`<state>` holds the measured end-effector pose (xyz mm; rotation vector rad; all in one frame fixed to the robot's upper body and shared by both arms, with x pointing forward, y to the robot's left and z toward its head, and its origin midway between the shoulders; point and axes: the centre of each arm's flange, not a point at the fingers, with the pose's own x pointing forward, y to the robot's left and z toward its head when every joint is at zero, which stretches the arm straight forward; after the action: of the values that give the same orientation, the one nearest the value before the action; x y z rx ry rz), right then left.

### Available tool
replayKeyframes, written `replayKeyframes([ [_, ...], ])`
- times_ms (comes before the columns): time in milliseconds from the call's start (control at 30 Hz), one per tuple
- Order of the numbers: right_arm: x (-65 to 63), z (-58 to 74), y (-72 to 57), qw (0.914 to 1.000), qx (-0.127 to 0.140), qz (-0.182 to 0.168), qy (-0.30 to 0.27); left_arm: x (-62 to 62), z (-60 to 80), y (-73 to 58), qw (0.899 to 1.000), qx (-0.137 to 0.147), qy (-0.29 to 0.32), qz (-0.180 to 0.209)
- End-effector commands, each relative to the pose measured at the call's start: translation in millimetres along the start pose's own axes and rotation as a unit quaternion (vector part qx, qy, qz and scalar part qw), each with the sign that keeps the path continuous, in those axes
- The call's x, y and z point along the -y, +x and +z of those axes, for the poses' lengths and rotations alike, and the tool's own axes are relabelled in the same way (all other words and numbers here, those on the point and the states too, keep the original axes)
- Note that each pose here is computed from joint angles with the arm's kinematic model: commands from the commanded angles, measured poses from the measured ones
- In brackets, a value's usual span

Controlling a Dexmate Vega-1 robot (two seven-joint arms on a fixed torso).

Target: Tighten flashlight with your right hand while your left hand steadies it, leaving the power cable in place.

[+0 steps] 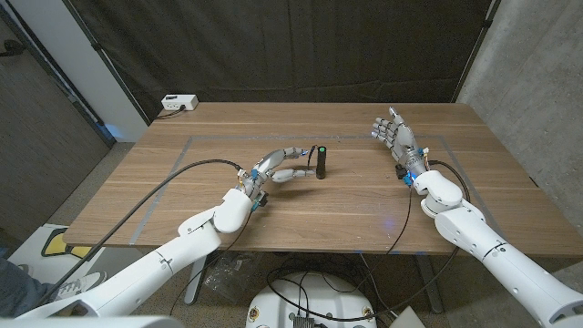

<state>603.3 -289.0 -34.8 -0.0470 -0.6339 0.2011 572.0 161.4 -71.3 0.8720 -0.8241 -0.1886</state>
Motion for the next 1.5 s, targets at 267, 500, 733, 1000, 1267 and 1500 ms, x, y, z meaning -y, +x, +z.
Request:
replayKeyframes([
  [267,7.0,-1.0,-4.9,1.0000,0.001,-0.005,0.005,5.3,-0.7,22.0,0.999,0.002,-0.009,-0.034],
  [500,7.8,-2.6,-8.3,0.9999,0.003,-0.008,0.013,2.0,0.0,23.3,0.999,-0.022,-0.005,-0.046],
  [733,8.1,-4.0,-11.0,0.9998,0.004,-0.008,0.015,-1.3,0.8,21.9,0.999,-0.021,-0.002,-0.034],
  [1000,9.6,-4.6,-16.5,0.9998,0.006,-0.014,0.014,-0.3,1.3,27.6,0.999,-0.015,-0.001,-0.042],
  [1267,9.9,-4.5,-19.6,0.9997,0.006,-0.018,0.014,0.5,0.9,36.7,0.999,-0.007,0.001,-0.054],
  [1500,9.2,-3.5,-19.9,0.9997,0.008,-0.018,0.013,3.3,-2.2,44.2,0.998,-0.007,0.007,-0.064],
])
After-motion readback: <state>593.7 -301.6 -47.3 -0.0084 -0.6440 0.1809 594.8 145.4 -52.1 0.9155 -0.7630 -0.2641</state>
